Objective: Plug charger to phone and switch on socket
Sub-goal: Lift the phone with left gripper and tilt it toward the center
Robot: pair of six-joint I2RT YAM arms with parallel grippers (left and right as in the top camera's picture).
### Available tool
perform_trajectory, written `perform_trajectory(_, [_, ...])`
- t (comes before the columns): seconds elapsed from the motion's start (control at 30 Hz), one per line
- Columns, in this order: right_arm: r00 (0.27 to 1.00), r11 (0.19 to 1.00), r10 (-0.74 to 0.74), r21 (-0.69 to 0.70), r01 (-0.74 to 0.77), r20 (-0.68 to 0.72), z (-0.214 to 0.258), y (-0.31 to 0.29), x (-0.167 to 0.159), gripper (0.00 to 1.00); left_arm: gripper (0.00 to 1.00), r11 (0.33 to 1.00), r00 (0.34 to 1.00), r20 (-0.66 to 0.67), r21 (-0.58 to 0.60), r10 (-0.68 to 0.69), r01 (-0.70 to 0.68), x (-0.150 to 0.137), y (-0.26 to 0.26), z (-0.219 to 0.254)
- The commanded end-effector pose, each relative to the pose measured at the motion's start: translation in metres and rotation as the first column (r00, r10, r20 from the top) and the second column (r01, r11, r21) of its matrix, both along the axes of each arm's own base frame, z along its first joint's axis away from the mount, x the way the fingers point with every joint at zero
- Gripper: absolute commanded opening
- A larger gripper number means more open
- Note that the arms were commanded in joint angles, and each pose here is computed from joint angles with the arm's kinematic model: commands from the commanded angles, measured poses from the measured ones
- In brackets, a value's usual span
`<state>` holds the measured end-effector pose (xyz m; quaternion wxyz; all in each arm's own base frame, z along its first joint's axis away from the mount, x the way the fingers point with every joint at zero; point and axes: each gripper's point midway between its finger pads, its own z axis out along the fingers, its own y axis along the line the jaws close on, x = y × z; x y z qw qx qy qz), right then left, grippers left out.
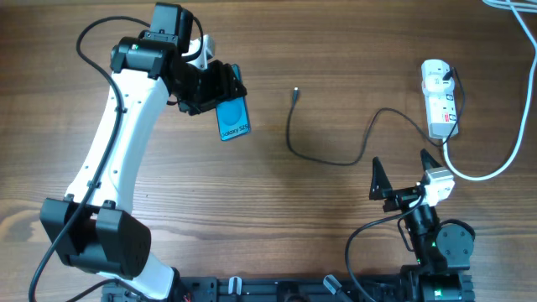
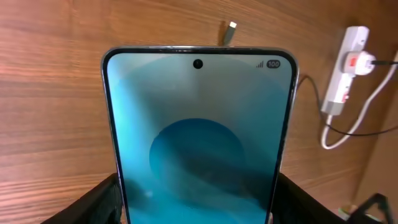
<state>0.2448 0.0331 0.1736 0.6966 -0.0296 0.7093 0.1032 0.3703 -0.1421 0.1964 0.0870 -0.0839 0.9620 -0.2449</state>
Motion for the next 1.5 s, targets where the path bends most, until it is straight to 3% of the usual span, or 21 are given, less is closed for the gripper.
perform_trajectory(0.0, [1.0,0.992,-0.002,0.126,0.004,-0.016,0.001,0.0,0.0,1.0,0.4,0.991,0.999,-0.017,-0.125,0.035,-0.036,-0.004,-0.015,0.025])
perform_trajectory(0.17, [1.0,0.987,0.003,0.162,0.001,-0.023,0.001,0.0,0.0,1.0,0.25,0.949,0.995,-0.097,-0.314,-0.006,-0.025,-0.018,-0.041,0.044])
perform_trajectory(0.37, [1.0,0.987,0.007,0.163,-0.003,-0.024,0.001,0.001,0.0,1.0,0.25,0.901,0.941,-0.324,-0.372,0.1,-0.224,-0.031,-0.049,0.05])
perform_trajectory(0.53, [1.0,0.986,0.01,0.166,-0.006,-0.024,0.001,0.002,0.0,1.0,0.04,0.84,0.889,-0.45,-0.449,0.084,-0.306,-0.039,-0.062,0.066])
perform_trajectory(0.83, [1.0,0.982,0.011,0.191,-0.005,-0.029,0.001,0.002,0.0,1.0,0.04,0.723,0.787,-0.615,-0.564,-0.044,-0.4,-0.055,-0.08,0.102])
perform_trajectory(0.97, [1.0,0.982,0.011,0.191,-0.005,-0.029,0.001,0.002,0.0,1.0,0.04,0.678,0.714,-0.694,-0.571,-0.096,-0.464,-0.061,-0.084,0.116])
perform_trajectory(1.13, [0.998,0.979,0.037,0.201,-0.025,-0.055,-0.004,0.006,0.0,1.0,0.04,0.666,0.628,-0.775,-0.504,-0.068,-0.55,-0.061,-0.084,0.117])
perform_trajectory(1.2, [0.995,0.972,0.038,0.237,-0.015,-0.096,-0.012,0.006,0.002,1.0,0.04,0.652,0.531,-0.846,-0.425,-0.04,-0.628,-0.061,-0.084,0.117])
perform_trajectory(1.27, [0.99,0.964,0.04,0.266,-0.002,-0.136,-0.02,0.006,0.003,1.0,0.04,0.645,0.484,-0.875,-0.386,-0.027,-0.66,-0.061,-0.084,0.117])
perform_trajectory(1.47, [0.954,0.913,0.048,0.399,0.079,-0.298,-0.051,0.006,0.007,1.0,0.04,0.636,0.474,-0.877,-0.408,-0.075,-0.655,-0.064,-0.086,0.125])
